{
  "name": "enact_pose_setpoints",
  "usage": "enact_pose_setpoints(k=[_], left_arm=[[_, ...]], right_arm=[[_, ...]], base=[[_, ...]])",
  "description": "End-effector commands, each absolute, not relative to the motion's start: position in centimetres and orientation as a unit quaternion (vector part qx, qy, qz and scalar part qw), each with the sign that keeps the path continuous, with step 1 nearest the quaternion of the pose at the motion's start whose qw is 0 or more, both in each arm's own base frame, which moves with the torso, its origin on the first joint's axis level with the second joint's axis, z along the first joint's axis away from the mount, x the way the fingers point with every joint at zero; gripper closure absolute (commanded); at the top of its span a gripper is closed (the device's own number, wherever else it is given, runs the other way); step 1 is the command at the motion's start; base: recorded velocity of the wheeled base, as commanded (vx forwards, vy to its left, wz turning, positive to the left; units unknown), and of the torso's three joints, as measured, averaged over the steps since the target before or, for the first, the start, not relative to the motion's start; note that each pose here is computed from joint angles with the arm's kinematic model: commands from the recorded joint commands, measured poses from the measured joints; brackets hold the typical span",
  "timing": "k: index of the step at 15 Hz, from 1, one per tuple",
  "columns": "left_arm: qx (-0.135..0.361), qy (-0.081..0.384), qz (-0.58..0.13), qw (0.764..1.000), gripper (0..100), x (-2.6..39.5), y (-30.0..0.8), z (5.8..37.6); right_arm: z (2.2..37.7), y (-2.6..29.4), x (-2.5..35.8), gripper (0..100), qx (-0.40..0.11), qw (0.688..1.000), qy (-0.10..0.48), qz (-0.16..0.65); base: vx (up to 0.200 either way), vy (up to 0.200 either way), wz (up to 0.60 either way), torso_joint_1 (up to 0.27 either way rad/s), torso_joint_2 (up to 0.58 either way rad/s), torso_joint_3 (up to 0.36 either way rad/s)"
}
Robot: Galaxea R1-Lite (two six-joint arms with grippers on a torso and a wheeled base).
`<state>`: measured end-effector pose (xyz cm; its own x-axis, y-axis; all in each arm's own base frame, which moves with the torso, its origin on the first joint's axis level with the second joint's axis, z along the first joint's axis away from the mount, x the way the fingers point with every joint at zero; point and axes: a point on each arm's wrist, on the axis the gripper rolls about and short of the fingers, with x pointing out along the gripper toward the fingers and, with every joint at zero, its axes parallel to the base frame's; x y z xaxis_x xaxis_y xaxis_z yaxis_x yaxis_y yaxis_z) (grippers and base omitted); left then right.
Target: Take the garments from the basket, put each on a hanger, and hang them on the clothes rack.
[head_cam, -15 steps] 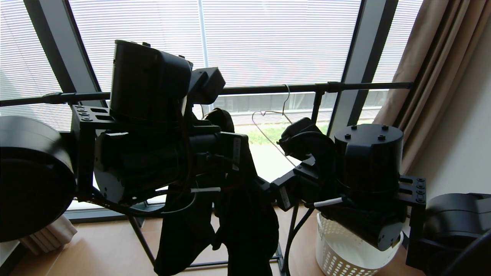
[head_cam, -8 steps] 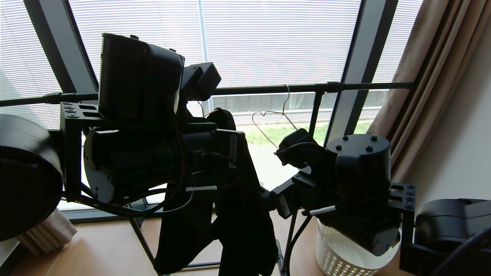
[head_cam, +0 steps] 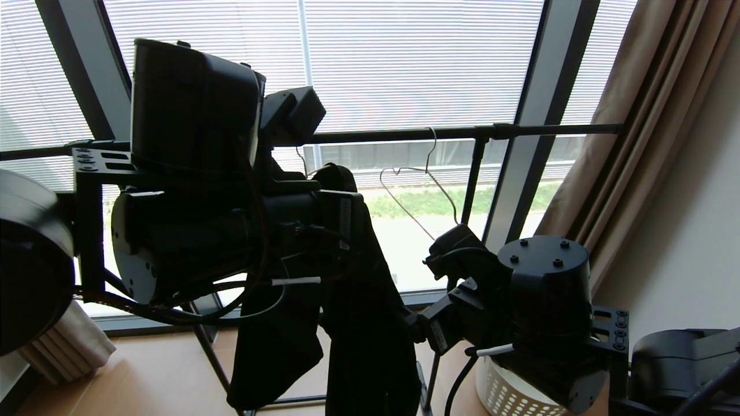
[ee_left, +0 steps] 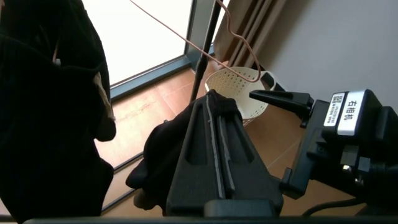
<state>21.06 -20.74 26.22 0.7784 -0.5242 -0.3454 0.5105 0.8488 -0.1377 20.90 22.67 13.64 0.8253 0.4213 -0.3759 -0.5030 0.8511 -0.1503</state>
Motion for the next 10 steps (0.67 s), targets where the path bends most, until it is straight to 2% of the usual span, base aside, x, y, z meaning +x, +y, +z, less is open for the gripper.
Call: enact_pose_setpoints(k=[1, 4, 5, 7, 10], left_arm=[[-0.019, 0.188, -0.274, 0.943, 100, 21.1, -20.7, 26.2], [-0.020, 0.189, -0.274, 0.943, 100, 21.1, -20.7, 26.2], [-0.020, 0.189, -0.274, 0.943, 100, 21.1, -20.7, 26.2], [-0.022, 0.191, -0.274, 0.942, 100, 21.1, -20.7, 26.1], [-0.018, 0.219, -0.282, 0.934, 100, 21.1, -20.4, 24.6]], right_arm=[[13.1, 22.5, 20.8, 0, -0.123, 0.946, 0.177, 0.242], [13.3, 22.4, 20.8, 0, -0.120, 0.947, 0.174, 0.241], [13.2, 22.2, 20.9, 100, -0.119, 0.948, 0.176, 0.237], [13.0, 21.5, 21.0, 100, -0.110, 0.951, 0.179, 0.227], [14.2, 18.9, 21.8, 100, -0.070, 0.968, 0.145, 0.192]], base=[[0.000, 0.000, 0.00, 0.000, 0.00, 0.000], [0.000, 0.000, 0.00, 0.000, 0.00, 0.000], [0.000, 0.000, 0.00, 0.000, 0.00, 0.000], [0.000, 0.000, 0.00, 0.000, 0.00, 0.000], [0.000, 0.000, 0.00, 0.000, 0.00, 0.000]])
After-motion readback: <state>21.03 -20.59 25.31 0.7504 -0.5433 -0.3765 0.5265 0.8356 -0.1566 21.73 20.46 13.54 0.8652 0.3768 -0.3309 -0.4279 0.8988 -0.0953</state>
